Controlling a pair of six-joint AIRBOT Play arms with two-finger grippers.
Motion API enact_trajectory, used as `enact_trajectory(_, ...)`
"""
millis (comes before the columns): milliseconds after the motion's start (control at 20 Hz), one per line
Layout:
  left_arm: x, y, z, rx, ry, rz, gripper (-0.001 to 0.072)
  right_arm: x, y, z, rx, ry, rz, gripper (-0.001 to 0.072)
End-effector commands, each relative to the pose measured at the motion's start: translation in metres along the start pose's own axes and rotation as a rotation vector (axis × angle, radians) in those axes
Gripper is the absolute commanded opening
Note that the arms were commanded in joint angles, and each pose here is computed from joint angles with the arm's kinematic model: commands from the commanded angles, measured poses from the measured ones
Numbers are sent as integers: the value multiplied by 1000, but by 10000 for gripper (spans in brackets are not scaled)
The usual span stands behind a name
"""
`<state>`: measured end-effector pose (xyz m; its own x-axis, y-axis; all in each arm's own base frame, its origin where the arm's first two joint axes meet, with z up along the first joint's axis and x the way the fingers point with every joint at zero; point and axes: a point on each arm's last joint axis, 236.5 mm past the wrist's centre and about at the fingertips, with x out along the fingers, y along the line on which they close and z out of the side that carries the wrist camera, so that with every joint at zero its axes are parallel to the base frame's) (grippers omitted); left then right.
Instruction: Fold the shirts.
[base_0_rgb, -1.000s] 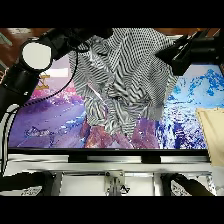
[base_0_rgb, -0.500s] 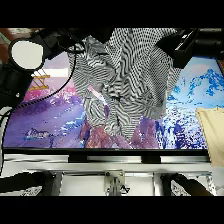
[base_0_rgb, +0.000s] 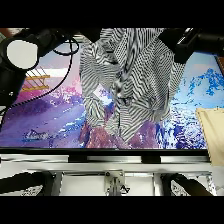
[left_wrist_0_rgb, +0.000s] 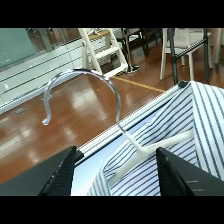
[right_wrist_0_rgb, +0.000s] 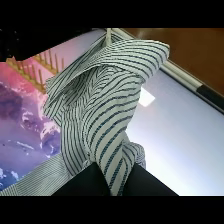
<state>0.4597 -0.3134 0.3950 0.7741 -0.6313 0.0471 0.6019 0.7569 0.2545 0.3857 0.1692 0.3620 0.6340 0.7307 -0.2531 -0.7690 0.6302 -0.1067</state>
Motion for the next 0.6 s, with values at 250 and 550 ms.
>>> enact_trajectory(250,-22,13,24,-14,-28,27,599,-16,-63,45,-95,-171,-290,83)
enact_trajectory(550,-25,-3,2,-59,75,-39,599,-112,-160,77,-277,-199,-894,83)
